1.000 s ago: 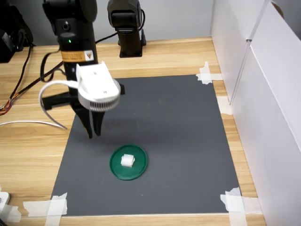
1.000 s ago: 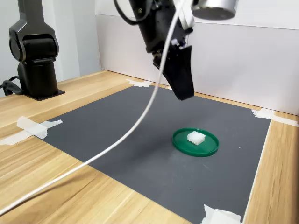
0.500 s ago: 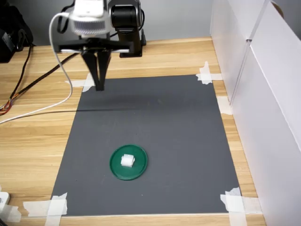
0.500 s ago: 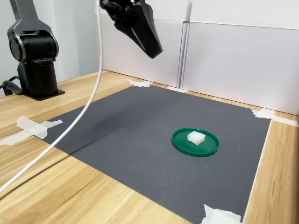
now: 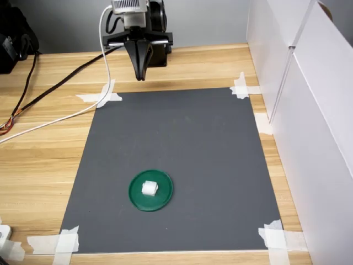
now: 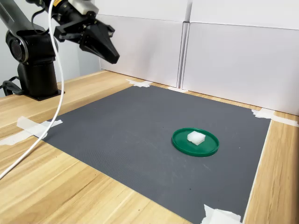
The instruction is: Grasp a white terminal and put it in the green lid.
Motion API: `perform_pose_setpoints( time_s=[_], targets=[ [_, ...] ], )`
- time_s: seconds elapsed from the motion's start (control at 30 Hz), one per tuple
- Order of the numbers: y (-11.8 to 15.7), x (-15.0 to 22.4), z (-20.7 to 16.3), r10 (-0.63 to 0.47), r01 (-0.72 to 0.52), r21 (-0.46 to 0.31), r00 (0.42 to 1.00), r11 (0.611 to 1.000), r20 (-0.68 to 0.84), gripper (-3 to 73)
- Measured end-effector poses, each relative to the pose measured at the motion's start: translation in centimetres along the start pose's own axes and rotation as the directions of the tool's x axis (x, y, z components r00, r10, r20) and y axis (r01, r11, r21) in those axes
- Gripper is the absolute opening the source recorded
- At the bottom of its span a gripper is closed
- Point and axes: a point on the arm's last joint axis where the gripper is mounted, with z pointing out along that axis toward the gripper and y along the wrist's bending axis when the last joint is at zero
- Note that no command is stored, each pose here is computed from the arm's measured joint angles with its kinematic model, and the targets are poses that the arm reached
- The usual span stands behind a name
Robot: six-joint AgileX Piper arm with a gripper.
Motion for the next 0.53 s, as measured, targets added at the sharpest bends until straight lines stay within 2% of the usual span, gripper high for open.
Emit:
perform_pose_setpoints(
  time_s=[0.03,0.1,0.13,0.2,0.27,0.33,0.4,0.47,0.5,0.53],
  targets=[
    [0.0,2.3,-0.5,-0.007,0.007,-0.001,0.999,1.0,-0.046,-2.0],
    [0.1,3.3,-2.3,-0.025,0.025,-0.001,1.0,1.0,0.002,-2.0],
    [0.1,4.3,-2.2,-0.037,0.037,-0.003,0.999,0.999,-0.034,-2.0],
    [0.1,3.5,-3.9,-0.037,0.037,0.002,0.996,0.999,0.084,-2.0],
    [0.1,5.5,-4.5,-0.049,0.049,-0.002,0.998,0.999,0.043,-2.0],
    [0.1,5.4,-5.3,-0.049,0.05,0.0,0.995,0.999,0.088,-2.0],
    [0.2,7.7,-5.3,-0.053,0.053,-0.009,0.999,0.999,0.004,-2.0],
    [0.2,8.1,-5.5,-0.053,0.053,-0.007,0.998,0.999,0.025,-2.0],
    [0.2,9.0,-5.6,-0.054,0.053,-0.019,0.996,0.998,-0.071,-2.0],
    [0.2,9.1,-5.6,-0.055,0.054,-0.019,0.996,0.998,-0.074,-2.0]
  ],
)
